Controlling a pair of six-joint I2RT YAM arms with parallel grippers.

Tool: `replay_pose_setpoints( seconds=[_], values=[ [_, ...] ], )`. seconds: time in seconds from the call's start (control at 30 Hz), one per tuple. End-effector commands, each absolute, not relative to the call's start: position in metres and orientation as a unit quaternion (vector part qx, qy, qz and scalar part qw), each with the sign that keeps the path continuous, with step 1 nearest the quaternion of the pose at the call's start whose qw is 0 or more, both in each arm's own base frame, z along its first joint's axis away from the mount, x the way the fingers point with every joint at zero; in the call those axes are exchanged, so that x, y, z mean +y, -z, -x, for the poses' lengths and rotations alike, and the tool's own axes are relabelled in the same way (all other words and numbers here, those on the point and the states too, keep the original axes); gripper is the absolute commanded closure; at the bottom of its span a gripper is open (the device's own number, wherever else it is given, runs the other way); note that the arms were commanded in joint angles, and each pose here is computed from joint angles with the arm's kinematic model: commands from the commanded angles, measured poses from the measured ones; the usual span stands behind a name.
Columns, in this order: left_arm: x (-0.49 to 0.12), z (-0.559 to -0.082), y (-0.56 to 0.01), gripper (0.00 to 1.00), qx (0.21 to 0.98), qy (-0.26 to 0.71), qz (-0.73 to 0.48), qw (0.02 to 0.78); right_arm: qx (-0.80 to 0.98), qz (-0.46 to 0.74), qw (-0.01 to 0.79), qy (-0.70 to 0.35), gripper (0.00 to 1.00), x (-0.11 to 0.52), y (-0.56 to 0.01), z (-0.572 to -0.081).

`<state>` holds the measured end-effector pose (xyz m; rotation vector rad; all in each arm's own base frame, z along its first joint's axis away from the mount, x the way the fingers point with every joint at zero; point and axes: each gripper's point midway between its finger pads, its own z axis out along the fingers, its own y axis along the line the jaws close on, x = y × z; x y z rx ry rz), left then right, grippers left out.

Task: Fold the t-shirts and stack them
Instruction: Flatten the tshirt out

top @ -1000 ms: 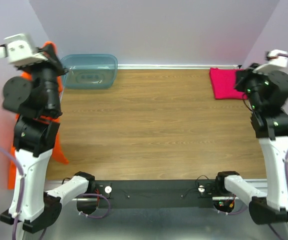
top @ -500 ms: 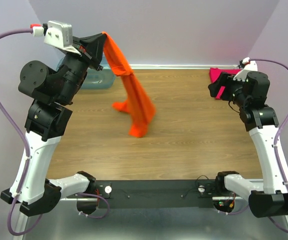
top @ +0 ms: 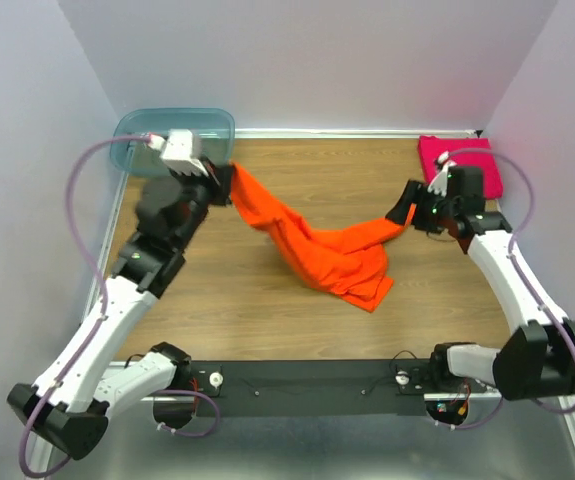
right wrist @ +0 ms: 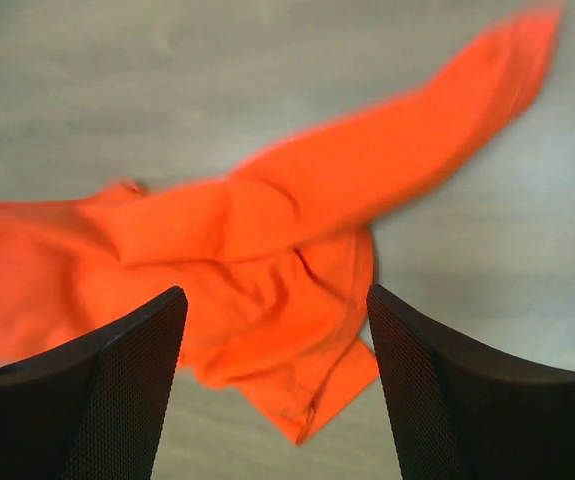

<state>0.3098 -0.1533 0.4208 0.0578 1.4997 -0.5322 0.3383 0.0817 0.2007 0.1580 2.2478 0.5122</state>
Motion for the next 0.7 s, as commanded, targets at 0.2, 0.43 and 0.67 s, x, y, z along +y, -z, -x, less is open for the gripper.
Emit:
replay_pose_setpoints(
  seconds=[0.2,0.43,0.67],
  values=[
    [-0.12,-0.312,-0.217,1.0,0.805,0.161,0.148,0.551,0.938,-0.147,0.174,-0.261,0.28,0.118,-0.062,-0.275],
    [-0.118,-0.309,-0.191,1.0,0.826,0.14,0.143,0.527,0.938,-0.165,0.148,-0.268,0.35,0.121,-0.028,-0.268],
    [-0.114,-0.308,-0.191,1.0,0.825,0.133,0.142,0.53,0.937,-0.168,0.159,-0.263,0.36,0.118,-0.028,-0.264]
  ],
)
